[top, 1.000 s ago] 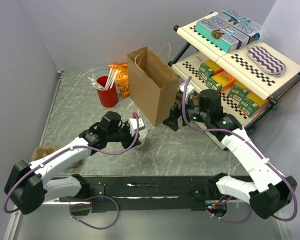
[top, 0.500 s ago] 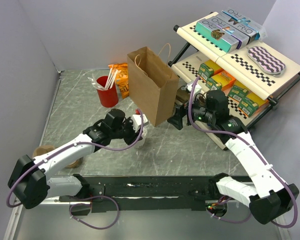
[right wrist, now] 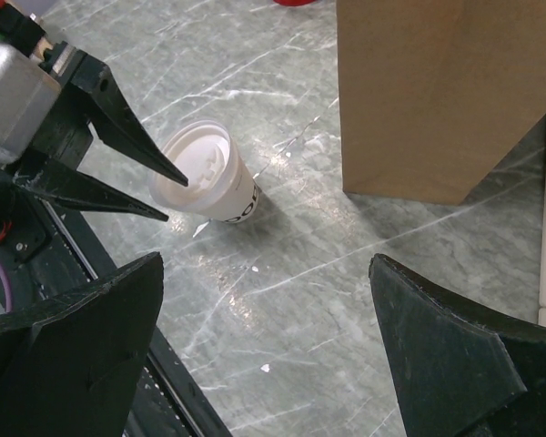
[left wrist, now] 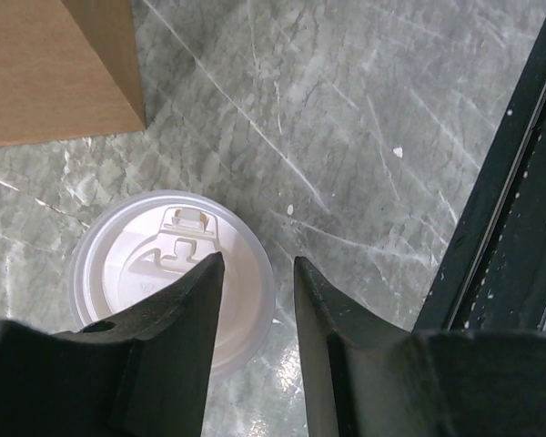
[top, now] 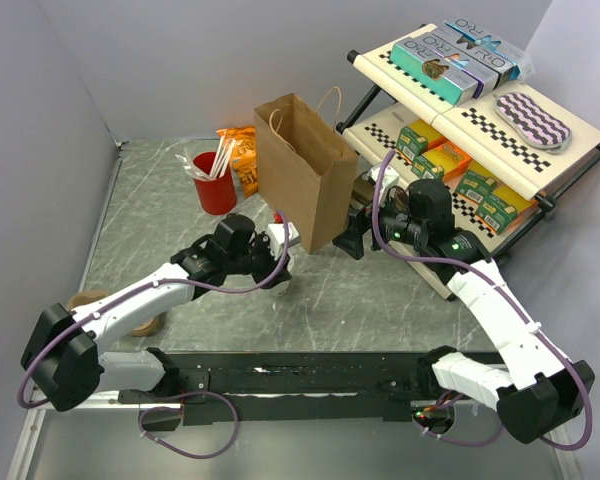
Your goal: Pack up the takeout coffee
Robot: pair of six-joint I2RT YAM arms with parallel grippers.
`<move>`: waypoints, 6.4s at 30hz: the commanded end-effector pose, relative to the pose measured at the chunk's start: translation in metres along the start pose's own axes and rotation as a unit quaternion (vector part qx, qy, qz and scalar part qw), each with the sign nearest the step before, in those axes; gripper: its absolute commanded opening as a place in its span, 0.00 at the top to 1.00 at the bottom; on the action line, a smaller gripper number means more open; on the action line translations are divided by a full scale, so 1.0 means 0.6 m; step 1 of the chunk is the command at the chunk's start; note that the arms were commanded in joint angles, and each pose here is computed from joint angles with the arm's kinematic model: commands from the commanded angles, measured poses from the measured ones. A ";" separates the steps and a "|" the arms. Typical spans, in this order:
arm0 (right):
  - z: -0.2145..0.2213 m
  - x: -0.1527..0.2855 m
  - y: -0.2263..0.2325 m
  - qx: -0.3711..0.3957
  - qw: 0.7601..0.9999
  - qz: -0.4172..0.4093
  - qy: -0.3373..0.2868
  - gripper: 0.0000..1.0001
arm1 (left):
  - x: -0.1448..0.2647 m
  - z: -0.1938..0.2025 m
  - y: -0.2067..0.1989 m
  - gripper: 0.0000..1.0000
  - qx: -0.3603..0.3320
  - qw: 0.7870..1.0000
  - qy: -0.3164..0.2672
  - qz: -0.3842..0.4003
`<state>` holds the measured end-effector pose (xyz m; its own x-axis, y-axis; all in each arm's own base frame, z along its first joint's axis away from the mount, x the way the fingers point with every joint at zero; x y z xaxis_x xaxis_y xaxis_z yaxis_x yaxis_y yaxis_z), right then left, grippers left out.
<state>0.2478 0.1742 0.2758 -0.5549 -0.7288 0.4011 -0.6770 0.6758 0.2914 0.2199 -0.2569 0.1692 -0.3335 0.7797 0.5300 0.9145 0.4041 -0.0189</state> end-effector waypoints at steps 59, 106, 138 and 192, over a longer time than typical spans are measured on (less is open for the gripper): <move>-0.002 -0.021 0.052 0.010 0.994 -0.108 0.014 0.00 | 0.112 -0.118 0.015 0.99 0.128 0.954 -0.169 0.212; 0.060 -0.200 0.109 0.092 0.955 -0.282 0.035 0.00 | 0.085 -0.028 0.075 0.99 0.420 0.847 -0.184 0.268; 0.037 -0.261 0.107 0.102 0.949 -0.298 0.026 0.00 | 0.076 -0.003 0.099 0.89 0.458 0.830 -0.176 0.267; -0.058 0.010 0.006 0.080 0.995 -0.039 -0.042 0.00 | 0.028 -0.009 0.011 0.51 -0.014 1.000 0.007 0.001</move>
<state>0.2657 0.1808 0.3013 -0.5065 -0.7968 0.3295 -0.7933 0.5804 0.1839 0.2177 -0.2432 0.1851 -0.3056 0.7809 0.5448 0.9293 0.3692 -0.0081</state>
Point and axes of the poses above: each gripper's point midway between its finger pads, its own x axis back along the fingers, its own y axis along the line the jaws close on, z = x × y, the point moved 3 cm from there along x, back along the fingers, and after that the axes turned 4 degrees about -x, right-handed, at the moved point
